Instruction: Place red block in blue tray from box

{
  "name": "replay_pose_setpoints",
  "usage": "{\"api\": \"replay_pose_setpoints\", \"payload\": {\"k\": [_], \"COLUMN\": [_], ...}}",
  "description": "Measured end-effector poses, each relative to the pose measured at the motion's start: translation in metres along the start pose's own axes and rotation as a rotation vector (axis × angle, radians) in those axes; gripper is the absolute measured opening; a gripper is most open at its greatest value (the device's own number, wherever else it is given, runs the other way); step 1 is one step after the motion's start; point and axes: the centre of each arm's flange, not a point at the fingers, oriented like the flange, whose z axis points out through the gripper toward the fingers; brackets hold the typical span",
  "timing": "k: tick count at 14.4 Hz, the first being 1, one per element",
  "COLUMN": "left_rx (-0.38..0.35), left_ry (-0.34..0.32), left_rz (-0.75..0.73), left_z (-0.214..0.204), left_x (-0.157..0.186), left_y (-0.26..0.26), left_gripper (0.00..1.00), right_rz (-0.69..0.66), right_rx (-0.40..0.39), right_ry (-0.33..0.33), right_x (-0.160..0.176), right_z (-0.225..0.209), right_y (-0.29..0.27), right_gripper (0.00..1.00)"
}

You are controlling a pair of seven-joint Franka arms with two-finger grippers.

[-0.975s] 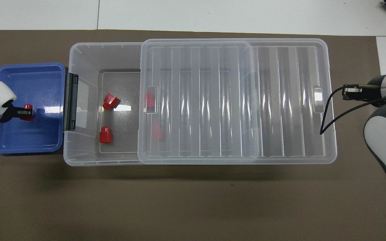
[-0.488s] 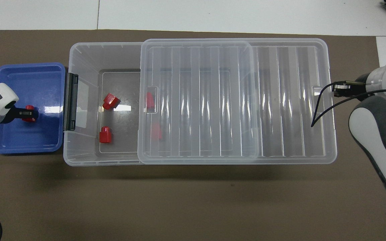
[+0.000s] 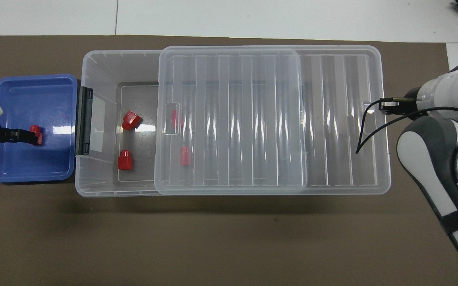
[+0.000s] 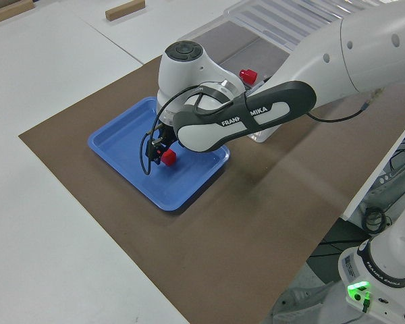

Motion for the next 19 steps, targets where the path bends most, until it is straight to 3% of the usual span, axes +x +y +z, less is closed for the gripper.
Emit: {"api": "replay_pose_setpoints", "payload": {"k": [3, 6, 13, 19], "left_rx": [-0.003, 0.01, 0.022, 0.026], "left_ry": [-0.012, 0.031, 0.027, 0.012], "left_rz": [-0.045, -0.159, -0.22, -0.211], "left_z": [-0.134, -0.211, -0.219, -0.218], "left_x": [-0.028, -0.055, -0.037, -0.042], "left_y": [0.016, 0.046, 0.154, 0.164], "left_gripper": [1.0, 1.0, 1.0, 1.0], "right_rz": [-0.058, -0.124, -0.198, -0.217], "right_rx": [0.01, 0.022, 0.07, 0.08], "right_ry": [-0.001, -0.003, -0.024, -0.026], "right_x": [-0.005, -0.014, -0.032, -0.037], "right_z": [-0.001, -0.002, -0.003, -0.005], "right_y": [-0.035, -0.075, -0.134, -0.147], "right_gripper": [0.01, 0.01, 0.01, 0.01]}}
